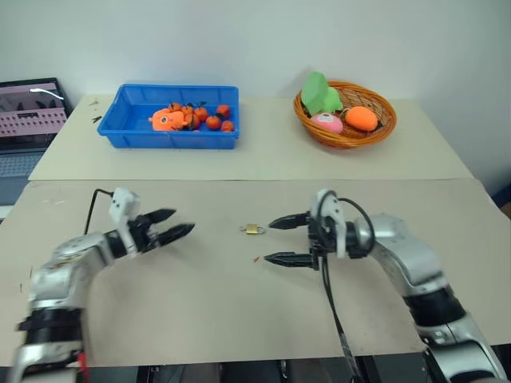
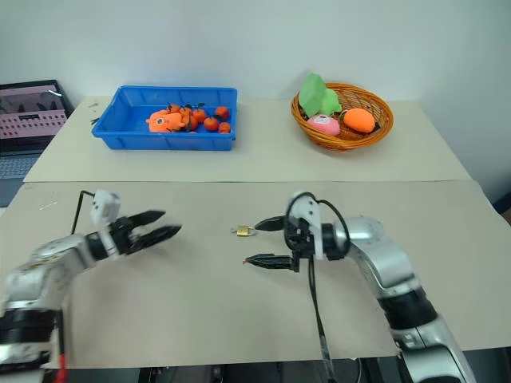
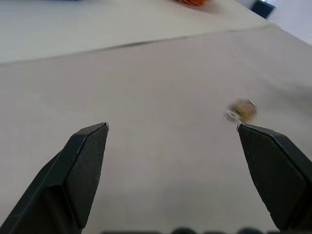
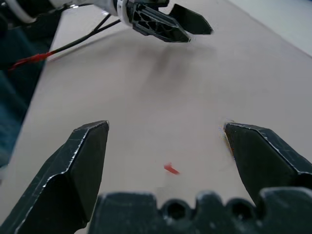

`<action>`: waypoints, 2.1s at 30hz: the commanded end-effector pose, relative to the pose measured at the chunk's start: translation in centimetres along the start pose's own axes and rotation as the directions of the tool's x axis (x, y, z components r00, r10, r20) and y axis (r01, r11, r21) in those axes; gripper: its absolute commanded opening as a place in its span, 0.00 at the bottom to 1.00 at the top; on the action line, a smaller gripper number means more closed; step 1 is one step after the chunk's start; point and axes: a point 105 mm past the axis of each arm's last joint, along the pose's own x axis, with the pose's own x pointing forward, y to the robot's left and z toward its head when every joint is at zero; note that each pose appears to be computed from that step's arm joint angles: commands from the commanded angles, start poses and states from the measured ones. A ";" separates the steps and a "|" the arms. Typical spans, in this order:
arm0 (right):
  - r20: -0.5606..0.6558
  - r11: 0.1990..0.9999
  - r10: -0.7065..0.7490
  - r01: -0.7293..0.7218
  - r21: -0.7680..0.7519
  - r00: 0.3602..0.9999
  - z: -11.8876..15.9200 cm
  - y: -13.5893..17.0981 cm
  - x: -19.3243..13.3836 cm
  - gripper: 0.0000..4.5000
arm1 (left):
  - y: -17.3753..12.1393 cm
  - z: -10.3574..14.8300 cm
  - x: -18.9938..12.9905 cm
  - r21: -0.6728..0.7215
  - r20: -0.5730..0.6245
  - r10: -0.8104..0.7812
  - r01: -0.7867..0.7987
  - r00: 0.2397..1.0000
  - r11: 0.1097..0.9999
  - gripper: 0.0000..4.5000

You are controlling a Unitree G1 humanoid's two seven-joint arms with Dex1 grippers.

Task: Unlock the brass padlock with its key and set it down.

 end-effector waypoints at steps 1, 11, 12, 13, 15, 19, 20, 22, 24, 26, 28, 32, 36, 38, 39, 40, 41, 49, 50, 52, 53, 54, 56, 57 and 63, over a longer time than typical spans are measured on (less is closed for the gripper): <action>0.008 0.999 -0.003 0.003 -0.046 1.000 0.7 -1.5 0.8 0.98 | -2.1 1.6 -2.9 0.064 -0.086 -0.127 0.132 0.988 0.989 1.00; -0.023 0.992 -0.109 0.107 -0.072 0.994 -0.3 -6.2 2.5 0.98 | -5.9 1.8 -1.4 0.306 -0.138 -0.226 0.258 0.964 0.916 1.00; -0.027 0.993 -0.097 0.095 -0.072 0.995 -0.5 -6.1 2.7 0.98 | -6.0 1.9 -1.1 0.315 -0.126 -0.227 0.256 0.966 0.914 1.00; -0.032 0.994 -0.084 0.081 -0.078 0.996 -0.7 -5.9 2.8 0.98 | -6.0 1.9 -0.9 0.327 -0.120 -0.221 0.249 0.968 0.912 1.00; -0.042 0.994 -0.077 0.073 -0.087 0.996 -1.1 -5.7 2.9 0.98 | -5.7 1.9 -0.7 0.352 -0.113 -0.207 0.234 0.972 0.906 1.00; -0.082 0.993 -0.093 0.087 -0.077 0.992 -2.7 -5.7 3.1 0.98 | -5.4 2.4 0.0 0.367 -0.082 -0.193 0.210 0.978 0.906 1.00; -0.090 0.993 -0.094 0.087 -0.079 0.991 -2.9 -5.7 3.1 0.98 | -5.4 2.5 0.1 0.371 -0.078 -0.193 0.208 0.978 0.905 1.00; -0.110 0.990 -0.127 0.119 -0.073 0.986 -3.8 -6.2 3.0 0.98 | -5.3 2.7 0.2 0.375 -0.073 -0.192 0.206 0.979 0.904 1.00; -0.130 0.987 -0.151 0.143 -0.069 0.980 -4.6 -6.5 2.8 0.98 | -5.4 2.8 0.3 0.377 -0.069 -0.194 0.205 0.979 0.903 1.00; -0.144 0.984 -0.174 0.168 -0.053 0.974 -5.5 -6.8 2.8 0.98 | -5.4 2.9 0.4 0.379 -0.066 -0.196 0.207 0.978 0.902 1.00; -0.155 0.981 -0.194 0.190 -0.041 0.969 -6.3 -7.1 2.8 0.98 | -5.4 2.9 0.5 0.380 -0.065 -0.197 0.207 0.978 0.902 1.00; -0.174 0.975 -0.221 0.217 -0.042 0.960 -7.3 -7.3 2.6 0.98 | -5.2 2.9 0.6 0.379 -0.064 -0.193 0.203 0.979 0.903 1.00; -0.159 0.976 -0.217 0.214 -0.037 0.963 -7.3 -7.2 3.0 0.98 | -5.2 2.9 0.7 0.380 -0.067 -0.191 0.202 0.979 0.903 1.00; -0.157 0.978 -0.210 0.206 -0.038 0.965 -7.3 -7.0 3.4 0.98 | -5.2 2.9 0.8 0.380 -0.067 -0.192 0.203 0.979 0.903 1.00; -0.157 0.978 -0.206 0.203 -0.038 0.966 -7.4 -6.9 3.5 0.98 | -5.2 2.9 0.8 0.379 -0.067 -0.192 0.203 0.979 0.903 1.00; -0.159 0.979 -0.204 0.200 -0.039 0.966 -7.4 -6.9 3.6 0.98 | -5.2 2.9 0.8 0.380 -0.067 -0.192 0.203 0.979 0.903 1.00; -0.160 0.979 -0.202 0.199 -0.038 0.966 -7.5 -6.8 3.7 0.98 | -5.2 2.9 0.8 0.380 -0.066 -0.193 0.204 0.979 0.902 1.00; -0.161 0.980 -0.197 0.194 -0.034 0.967 -7.7 -6.6 3.9 0.76 | -5.4 2.9 0.9 0.384 -0.070 -0.200 0.211 0.977 0.899 1.00; -0.160 0.981 -0.196 0.193 -0.034 0.967 -7.7 -6.6 4.0 0.68 | -5.5 2.9 0.9 0.384 -0.070 -0.200 0.212 0.977 0.899 1.00; -0.158 0.981 -0.195 0.192 -0.034 0.968 -7.7 -6.6 4.2 0.55 | -5.5 2.8 0.9 0.383 -0.072 -0.200 0.212 0.977 0.899 1.00; -0.157 0.981 -0.195 0.192 -0.034 0.968 -7.7 -6.5 4.3 0.47 | -5.5 2.8 1.0 0.383 -0.072 -0.200 0.213 0.977 0.899 1.00; -0.155 0.981 -0.192 0.189 -0.033 0.969 -7.7 -6.5 4.5 0.40 | -5.5 2.8 1.0 0.383 -0.073 -0.200 0.212 0.977 0.899 1.00; -0.152 0.982 -0.190 0.187 -0.033 0.970 -7.7 -6.4 4.6 0.23 | -5.5 2.8 1.0 0.384 -0.074 -0.198 0.211 0.977 0.899 1.00; -0.151 0.982 -0.188 0.186 -0.032 0.970 -7.7 -6.4 4.7 0.21 | -5.5 2.8 1.0 0.383 -0.073 -0.197 0.210 0.978 0.899 1.00; -0.142 0.982 -0.188 0.183 -0.047 0.972 -7.5 -6.0 5.1 0.21 | -5.4 2.8 1.1 0.383 -0.073 -0.192 0.205 0.979 0.901 1.00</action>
